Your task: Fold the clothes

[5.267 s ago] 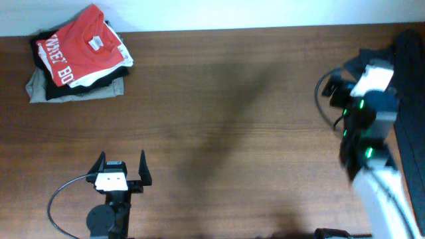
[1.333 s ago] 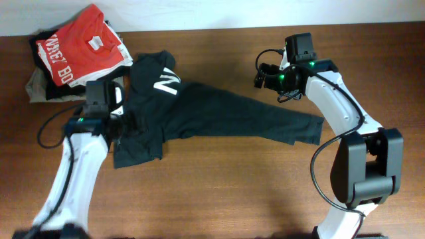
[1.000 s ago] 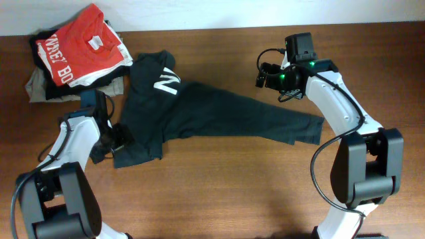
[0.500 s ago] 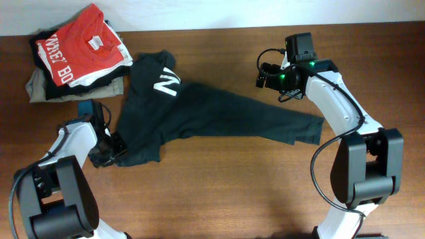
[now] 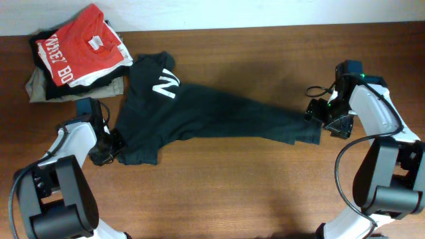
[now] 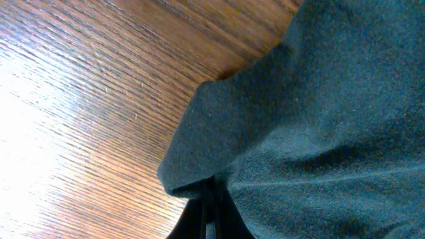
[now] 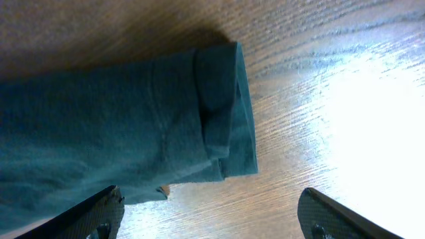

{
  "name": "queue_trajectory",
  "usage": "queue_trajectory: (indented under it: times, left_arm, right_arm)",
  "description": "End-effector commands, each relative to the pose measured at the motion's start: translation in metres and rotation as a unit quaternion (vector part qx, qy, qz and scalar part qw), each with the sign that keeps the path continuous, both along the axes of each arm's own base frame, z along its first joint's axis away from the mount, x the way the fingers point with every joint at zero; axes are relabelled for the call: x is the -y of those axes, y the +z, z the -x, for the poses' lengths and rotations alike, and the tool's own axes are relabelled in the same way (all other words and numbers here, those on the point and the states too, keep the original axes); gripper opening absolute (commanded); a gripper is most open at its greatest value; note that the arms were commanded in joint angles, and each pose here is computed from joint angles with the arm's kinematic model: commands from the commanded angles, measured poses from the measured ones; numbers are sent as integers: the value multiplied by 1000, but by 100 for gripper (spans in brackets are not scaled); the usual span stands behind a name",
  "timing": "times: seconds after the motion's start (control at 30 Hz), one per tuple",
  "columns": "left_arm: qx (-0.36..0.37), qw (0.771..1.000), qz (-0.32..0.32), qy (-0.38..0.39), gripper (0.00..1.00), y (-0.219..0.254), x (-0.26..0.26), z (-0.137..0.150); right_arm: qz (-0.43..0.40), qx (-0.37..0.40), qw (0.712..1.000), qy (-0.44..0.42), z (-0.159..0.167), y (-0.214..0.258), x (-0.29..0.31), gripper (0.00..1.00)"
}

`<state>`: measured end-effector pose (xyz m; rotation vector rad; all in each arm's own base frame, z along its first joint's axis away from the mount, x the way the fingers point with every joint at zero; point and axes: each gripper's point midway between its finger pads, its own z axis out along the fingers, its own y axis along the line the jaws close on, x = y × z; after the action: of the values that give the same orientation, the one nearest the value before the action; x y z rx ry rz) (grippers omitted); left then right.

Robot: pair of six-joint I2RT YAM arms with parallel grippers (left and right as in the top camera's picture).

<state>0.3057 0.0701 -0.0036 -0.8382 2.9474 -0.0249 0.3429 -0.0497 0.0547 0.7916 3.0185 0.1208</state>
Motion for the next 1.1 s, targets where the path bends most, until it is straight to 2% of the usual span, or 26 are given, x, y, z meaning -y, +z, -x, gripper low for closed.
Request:
queue_trajectory:
  times: [0.0,0.07,0.17,0.2,0.23,0.27,0.37,0.43,0.47,0.53,0.57,0.63,0.67,0.77,0.8,0.83,0.87,0.97,1.0,1.03,1.07]
  left_arm:
    - [-12,999,31,5,1,-16,8,5]
    - [-7,999,46,4,0,-15,13,3]
    - [-8,999,46,4,0,-16,13,3]
    - [-7,999,46,4,0,-15,13,3]
    - [-7,999,46,4,1,-15,13,3]
    - [-7,999,46,4,1,-15,13,3]
    - [-5,999,45,4,1,-15,13,1]
    - [-4,999,45,4,1,-15,13,1]
    - [-4,999,45,4,1,-15,13,1]
    - [-2,999,44,4,1,-15,12,0]
    - [-1,999,44,4,1,-15,12,-1]
    - [1,999,44,4,2,-15,12,-1]
    - [1,999,44,4,2,-15,12,-2]
    - [1,999,43,4,2,-15,12,-2]
    - [1,999,44,4,2,-15,12,-2]
    - [1,999,44,4,1,-15,12,-1]
    - [-3,999,45,4,0,-15,13,1]
    - [17,998,49,-20,0,12,16,-2]
    - [41,998,43,-22,0,31,15,-4]
    - [94,995,28,-24,0,71,15,-7]
    - [134,990,18,-26,0,99,15,-6]
  right_arm:
    - [-3,-10,1000,10,10,-11,-4,86]
    - [0,4,1000,10,5,-17,-3,81]
    - [-6,30,999,10,-3,-28,-5,65]
    - [-5,37,999,10,-5,-29,-5,57]
    - [-4,42,999,10,-8,-29,-5,55]
    - [-4,48,999,11,-10,-29,-4,47]
    - [-3,52,999,10,-12,-29,-4,37]
    - [-2,58,998,9,-15,-28,-4,20]
    - [-2,59,998,9,-16,-28,-3,19]
    - [-1,60,998,9,-16,-28,-3,59]
    - [1,59,998,9,-16,-29,-2,68]
    - [2,54,998,9,-11,-35,-3,70]
    - [1,55,998,9,-9,-41,-3,66]
    - [1,55,998,8,-8,-42,-3,39]
    - [1,55,998,8,-8,-42,-3,28]
    - [1,55,998,8,-8,-42,-3,12]
    - [2,56,998,8,-9,-41,-3,4]
    - [-3,57,998,-9,-17,-12,-3,4]
    - [-2,63,998,-9,-20,10,-2,4]
    - [1,81,997,-8,-22,45,-2,4]
    - [3,94,996,-7,-22,61,-2,4]
